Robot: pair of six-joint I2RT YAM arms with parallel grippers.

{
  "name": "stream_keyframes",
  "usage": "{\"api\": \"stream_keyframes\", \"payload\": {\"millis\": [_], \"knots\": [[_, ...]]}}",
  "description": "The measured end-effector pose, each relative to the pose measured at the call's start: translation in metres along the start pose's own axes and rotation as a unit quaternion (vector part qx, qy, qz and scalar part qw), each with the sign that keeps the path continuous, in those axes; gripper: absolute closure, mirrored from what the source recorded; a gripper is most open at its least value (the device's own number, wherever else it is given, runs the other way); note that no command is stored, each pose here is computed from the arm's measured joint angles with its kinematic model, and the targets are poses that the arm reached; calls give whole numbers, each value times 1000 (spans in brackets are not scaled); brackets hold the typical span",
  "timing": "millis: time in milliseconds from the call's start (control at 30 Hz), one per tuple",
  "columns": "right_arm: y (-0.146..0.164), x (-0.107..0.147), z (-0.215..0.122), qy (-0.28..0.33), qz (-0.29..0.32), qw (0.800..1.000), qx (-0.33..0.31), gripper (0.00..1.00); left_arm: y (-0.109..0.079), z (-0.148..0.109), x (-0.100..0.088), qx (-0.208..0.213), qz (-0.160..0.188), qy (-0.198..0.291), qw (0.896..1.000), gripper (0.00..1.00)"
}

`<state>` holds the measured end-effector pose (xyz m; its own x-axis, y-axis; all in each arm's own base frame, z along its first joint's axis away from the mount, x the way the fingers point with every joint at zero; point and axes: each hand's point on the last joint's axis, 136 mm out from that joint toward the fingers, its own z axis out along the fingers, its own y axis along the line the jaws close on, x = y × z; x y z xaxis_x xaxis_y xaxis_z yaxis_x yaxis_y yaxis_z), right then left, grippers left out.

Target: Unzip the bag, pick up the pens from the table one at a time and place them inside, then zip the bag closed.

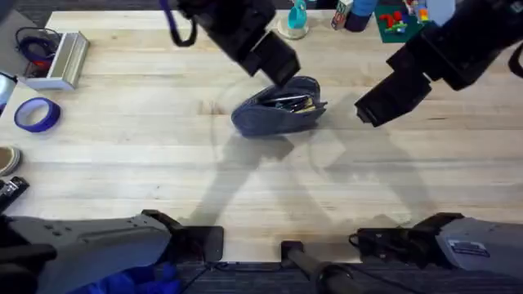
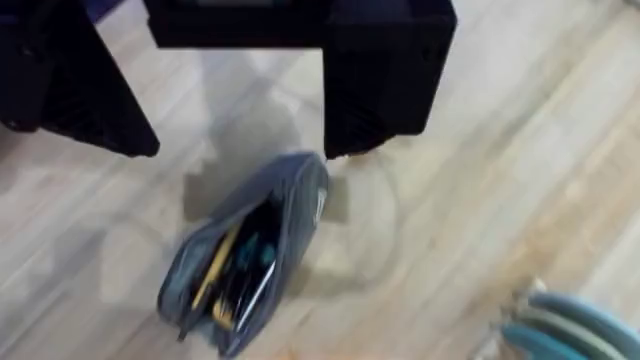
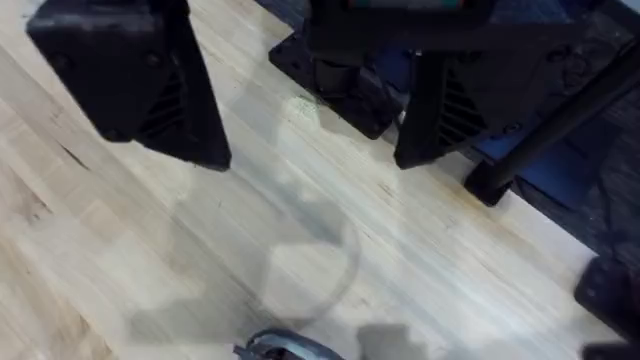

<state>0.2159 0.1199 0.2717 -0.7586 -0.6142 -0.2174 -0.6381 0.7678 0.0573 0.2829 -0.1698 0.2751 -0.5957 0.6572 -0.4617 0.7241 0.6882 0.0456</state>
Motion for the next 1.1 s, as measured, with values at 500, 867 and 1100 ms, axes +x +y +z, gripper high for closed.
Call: {"api": "stream_keyframes", "payload": {"millis": [500, 867, 1100], "knots": [[-5, -22, -1, -45, 71, 996, 7, 5, 28, -16, 37, 54, -77, 13, 996, 4], [-5, -43, 1, -78, 113, 991, -7, 5, 29, -14, 51, 55, -79, -7, 995, 4], [4, -60, 26, -50, 121, 990, -58, 5, 28, -8, 81, 52, -110, -14, 992, 5]]}}
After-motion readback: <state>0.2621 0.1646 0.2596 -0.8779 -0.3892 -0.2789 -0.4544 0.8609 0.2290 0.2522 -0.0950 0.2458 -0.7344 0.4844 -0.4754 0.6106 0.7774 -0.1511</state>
